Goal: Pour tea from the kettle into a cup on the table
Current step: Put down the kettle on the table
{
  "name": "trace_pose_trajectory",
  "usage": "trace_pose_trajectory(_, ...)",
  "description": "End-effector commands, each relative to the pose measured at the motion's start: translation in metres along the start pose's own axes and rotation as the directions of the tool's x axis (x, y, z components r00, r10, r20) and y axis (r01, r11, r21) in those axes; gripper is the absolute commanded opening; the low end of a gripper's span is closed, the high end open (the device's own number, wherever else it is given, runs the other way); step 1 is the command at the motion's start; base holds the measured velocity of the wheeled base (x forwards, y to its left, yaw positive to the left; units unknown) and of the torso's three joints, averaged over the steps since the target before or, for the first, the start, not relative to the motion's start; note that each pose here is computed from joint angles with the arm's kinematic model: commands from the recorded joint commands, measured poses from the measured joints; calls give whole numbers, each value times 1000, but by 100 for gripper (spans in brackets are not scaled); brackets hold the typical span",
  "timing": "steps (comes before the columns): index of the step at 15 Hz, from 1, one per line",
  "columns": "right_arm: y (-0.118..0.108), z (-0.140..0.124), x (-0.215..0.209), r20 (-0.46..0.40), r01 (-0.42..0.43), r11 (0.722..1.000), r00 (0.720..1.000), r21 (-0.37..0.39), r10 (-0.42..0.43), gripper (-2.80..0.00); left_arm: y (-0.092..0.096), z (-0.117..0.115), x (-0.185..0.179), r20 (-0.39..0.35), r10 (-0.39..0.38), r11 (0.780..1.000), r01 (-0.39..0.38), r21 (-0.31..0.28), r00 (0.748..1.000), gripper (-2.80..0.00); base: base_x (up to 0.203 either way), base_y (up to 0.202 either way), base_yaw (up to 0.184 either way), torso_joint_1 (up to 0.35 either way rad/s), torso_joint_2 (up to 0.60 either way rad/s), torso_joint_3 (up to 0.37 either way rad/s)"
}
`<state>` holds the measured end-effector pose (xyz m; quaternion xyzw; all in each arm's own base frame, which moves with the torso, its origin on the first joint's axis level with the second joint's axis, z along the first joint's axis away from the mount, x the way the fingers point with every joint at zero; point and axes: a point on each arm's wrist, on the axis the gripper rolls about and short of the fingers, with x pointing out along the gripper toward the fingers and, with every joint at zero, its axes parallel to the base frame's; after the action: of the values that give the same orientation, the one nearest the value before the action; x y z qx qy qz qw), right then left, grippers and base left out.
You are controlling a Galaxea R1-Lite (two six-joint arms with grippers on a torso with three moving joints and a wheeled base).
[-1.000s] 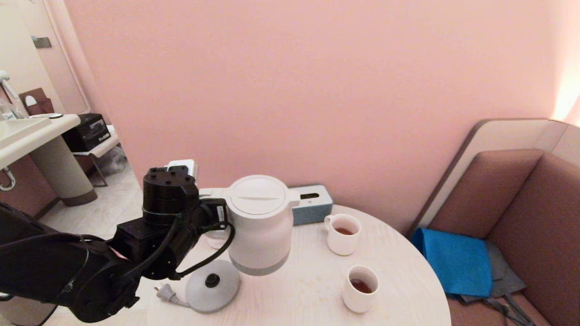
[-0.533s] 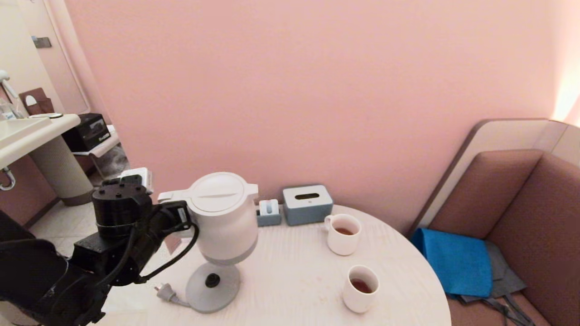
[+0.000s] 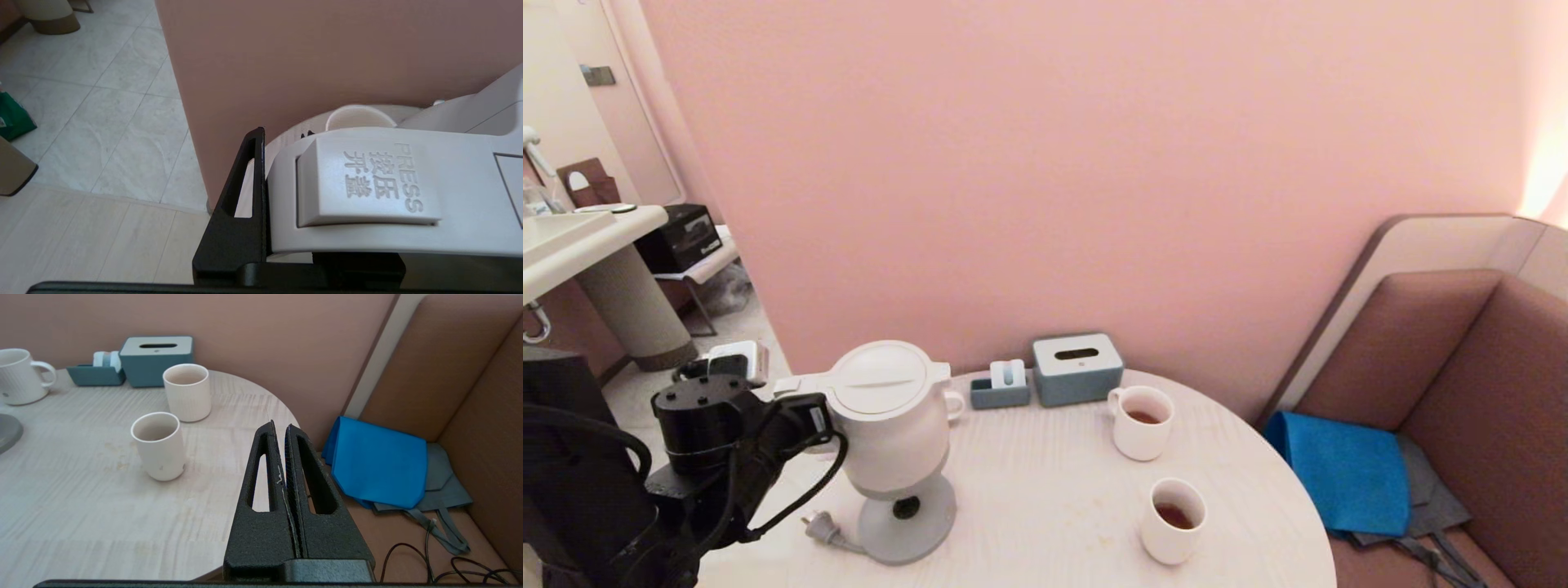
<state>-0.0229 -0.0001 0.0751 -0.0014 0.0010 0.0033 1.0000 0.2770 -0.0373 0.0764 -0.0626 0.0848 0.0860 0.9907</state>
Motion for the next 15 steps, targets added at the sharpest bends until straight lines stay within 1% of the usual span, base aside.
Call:
trace_pose_trajectory(1,0,0,0,-1,-1,1000,1000,0,1,-280,8,-18,4,-47,30,1000,-29,11,998,-280,0,0,0,0,0,0)
trace_pose_trajectory(2,0,0,0,-1,-1,1000,1000,0,1,-280,10,-23,5,-48,35,999,-34,10,998,-280,0,0,0,0,0,0)
trace_pose_trajectory(6,0,0,0,-1,-1,1000,1000,0,1,-280,16,-46,1,-140,34,999,-30,28,989,-280,0,0,0,0,0,0)
trace_pose_trajectory(7,0,0,0,-1,-1,1000,1000,0,1,-280,16,-51,2,-161,38,999,-36,18,986,-280,0,0,0,0,0,0)
trace_pose_trajectory(8,0,0,0,-1,-1,1000,1000,0,1,-280,16,-54,3,-171,42,999,-42,3,984,-280,0,0,0,0,0,0)
trace_pose_trajectory(11,0,0,0,-1,-1,1000,1000,0,1,-280,16,-62,8,-193,45,999,-45,7,980,-280,0,0,0,0,0,0)
trace_pose_trajectory(15,0,0,0,-1,-1,1000,1000,0,1,-280,15,-66,15,-194,46,999,-46,4,980,-280,0,0,0,0,0,0)
